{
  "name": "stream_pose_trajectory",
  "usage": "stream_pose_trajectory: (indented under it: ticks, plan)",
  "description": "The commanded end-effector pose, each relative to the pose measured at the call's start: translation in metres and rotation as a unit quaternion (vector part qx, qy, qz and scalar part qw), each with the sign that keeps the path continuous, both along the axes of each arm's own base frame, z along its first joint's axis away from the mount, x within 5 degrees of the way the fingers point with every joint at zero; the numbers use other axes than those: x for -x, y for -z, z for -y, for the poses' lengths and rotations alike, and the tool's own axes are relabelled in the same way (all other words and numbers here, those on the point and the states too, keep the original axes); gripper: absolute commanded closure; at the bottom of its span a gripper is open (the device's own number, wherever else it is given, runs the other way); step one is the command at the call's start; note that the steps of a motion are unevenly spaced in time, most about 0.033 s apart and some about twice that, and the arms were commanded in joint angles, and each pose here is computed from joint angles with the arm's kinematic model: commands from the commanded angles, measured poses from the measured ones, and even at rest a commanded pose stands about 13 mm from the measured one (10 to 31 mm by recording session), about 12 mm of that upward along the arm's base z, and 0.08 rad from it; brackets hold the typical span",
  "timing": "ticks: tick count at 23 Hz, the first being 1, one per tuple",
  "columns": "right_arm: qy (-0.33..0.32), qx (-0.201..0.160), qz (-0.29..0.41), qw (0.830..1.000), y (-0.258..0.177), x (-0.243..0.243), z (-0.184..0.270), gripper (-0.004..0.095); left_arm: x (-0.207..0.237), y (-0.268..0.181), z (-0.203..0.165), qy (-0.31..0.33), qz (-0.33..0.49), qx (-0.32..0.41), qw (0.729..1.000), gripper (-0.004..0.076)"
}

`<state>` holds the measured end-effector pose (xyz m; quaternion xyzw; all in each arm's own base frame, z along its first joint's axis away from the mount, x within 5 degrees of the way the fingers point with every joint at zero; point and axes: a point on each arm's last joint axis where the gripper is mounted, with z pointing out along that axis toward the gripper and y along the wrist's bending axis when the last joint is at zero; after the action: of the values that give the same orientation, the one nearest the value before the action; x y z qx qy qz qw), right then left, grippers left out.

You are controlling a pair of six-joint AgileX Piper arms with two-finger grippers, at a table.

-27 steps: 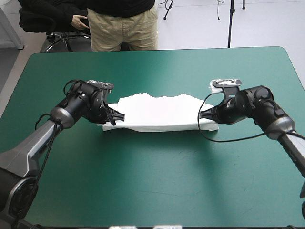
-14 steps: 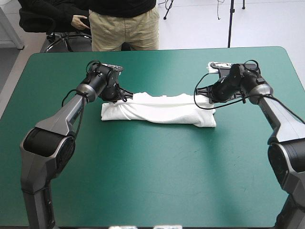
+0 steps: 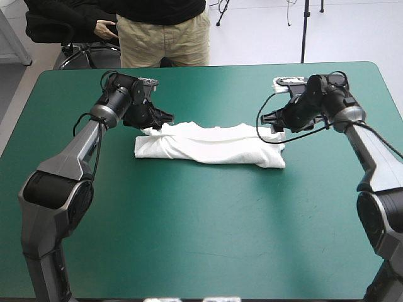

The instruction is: Fold the cloth

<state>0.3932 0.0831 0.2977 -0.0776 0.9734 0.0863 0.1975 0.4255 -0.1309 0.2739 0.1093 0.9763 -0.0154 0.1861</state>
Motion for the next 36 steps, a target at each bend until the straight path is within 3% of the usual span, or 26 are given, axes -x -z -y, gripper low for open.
stream_pose_trajectory:
  ticks: [1,2,3,4,9,13,22,25,31,36]
  plan:
    - [-0.01,-0.003,0.08,0.997,-0.058,0.022,0.008,0.0399,0.021,-0.066,0.002,0.006,0.079,0.054,0.995,0.0531]
    - [-0.01,-0.002,0.085,0.996,-0.063,0.025,0.009,0.0399,0.024,-0.072,0.007,0.02,0.087,0.061,0.994,0.0659]
    - [-0.01,-0.003,0.095,0.995,-0.072,0.031,0.01,0.0399,0.031,-0.078,0.019,0.05,0.096,0.074,0.991,0.0731]
    - [-0.01,-0.004,0.101,0.995,-0.076,0.034,0.011,0.0399,0.034,-0.079,0.027,0.059,0.096,0.09,0.99,0.0738]
    - [-0.013,0.003,0.094,0.995,-0.079,0.039,0.013,0.0399,0.053,-0.065,0.1,0.158,0.099,0.126,0.975,0.0741]
    - [-0.014,0.003,0.093,0.996,-0.079,0.039,0.013,0.0399,0.052,-0.048,0.129,0.179,0.112,0.135,0.968,0.0741]
    - [-0.001,-0.002,0.09,0.996,-0.078,0.039,0.013,0.0399,0.036,0.01,0.139,0.167,0.047,0.105,0.979,0.0741]
    - [0.02,-0.035,0.062,0.997,-0.066,0.039,0.023,0.0399,0.033,0.031,0.14,0.169,0.015,0.085,0.982,0.0741]
    - [-0.004,-0.115,0.033,0.993,-0.038,0.036,0.043,0.0355,0.035,0.04,0.138,0.169,-0.012,0.074,0.983,0.0741]
    - [-0.018,-0.132,0.013,0.991,-0.012,0.022,0.042,0.0242,0.035,0.04,0.139,0.168,-0.013,0.078,0.983,0.0741]
